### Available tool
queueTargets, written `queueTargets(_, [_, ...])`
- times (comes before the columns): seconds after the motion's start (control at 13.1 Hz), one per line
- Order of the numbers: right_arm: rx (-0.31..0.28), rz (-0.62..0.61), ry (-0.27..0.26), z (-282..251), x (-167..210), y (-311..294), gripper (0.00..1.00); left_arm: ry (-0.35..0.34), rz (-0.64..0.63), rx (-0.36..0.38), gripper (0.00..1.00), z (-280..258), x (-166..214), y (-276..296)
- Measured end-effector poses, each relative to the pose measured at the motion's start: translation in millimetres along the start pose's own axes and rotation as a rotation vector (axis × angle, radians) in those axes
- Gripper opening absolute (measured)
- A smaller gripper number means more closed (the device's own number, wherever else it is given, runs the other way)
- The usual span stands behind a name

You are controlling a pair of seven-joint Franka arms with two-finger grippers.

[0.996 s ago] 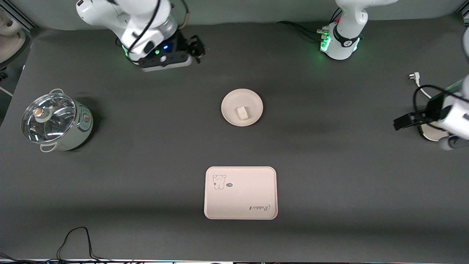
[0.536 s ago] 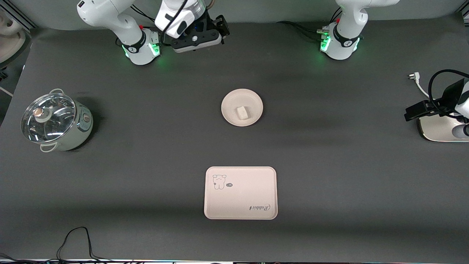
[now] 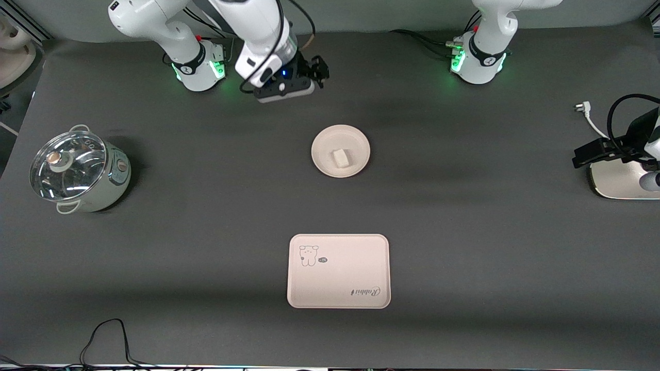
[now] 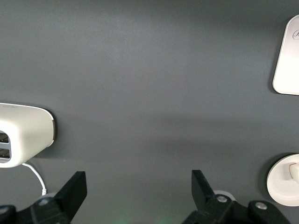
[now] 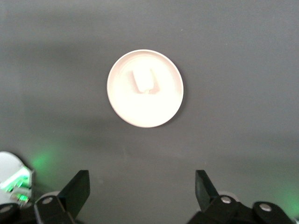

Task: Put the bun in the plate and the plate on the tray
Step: 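Move the right gripper toward the rim of the white plate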

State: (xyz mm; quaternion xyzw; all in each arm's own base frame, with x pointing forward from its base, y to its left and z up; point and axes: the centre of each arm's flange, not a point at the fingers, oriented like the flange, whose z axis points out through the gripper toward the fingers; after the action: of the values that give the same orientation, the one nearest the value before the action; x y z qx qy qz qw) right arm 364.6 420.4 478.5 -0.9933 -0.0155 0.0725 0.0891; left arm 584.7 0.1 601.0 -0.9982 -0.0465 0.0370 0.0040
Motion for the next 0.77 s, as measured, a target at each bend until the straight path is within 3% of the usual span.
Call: queueTargets(0.77, [0.006,0.055,0.105,184.4,-1.0,50.8,1.0,0.021,0.007,0.002,1.0,3.4,2.7,1.5])
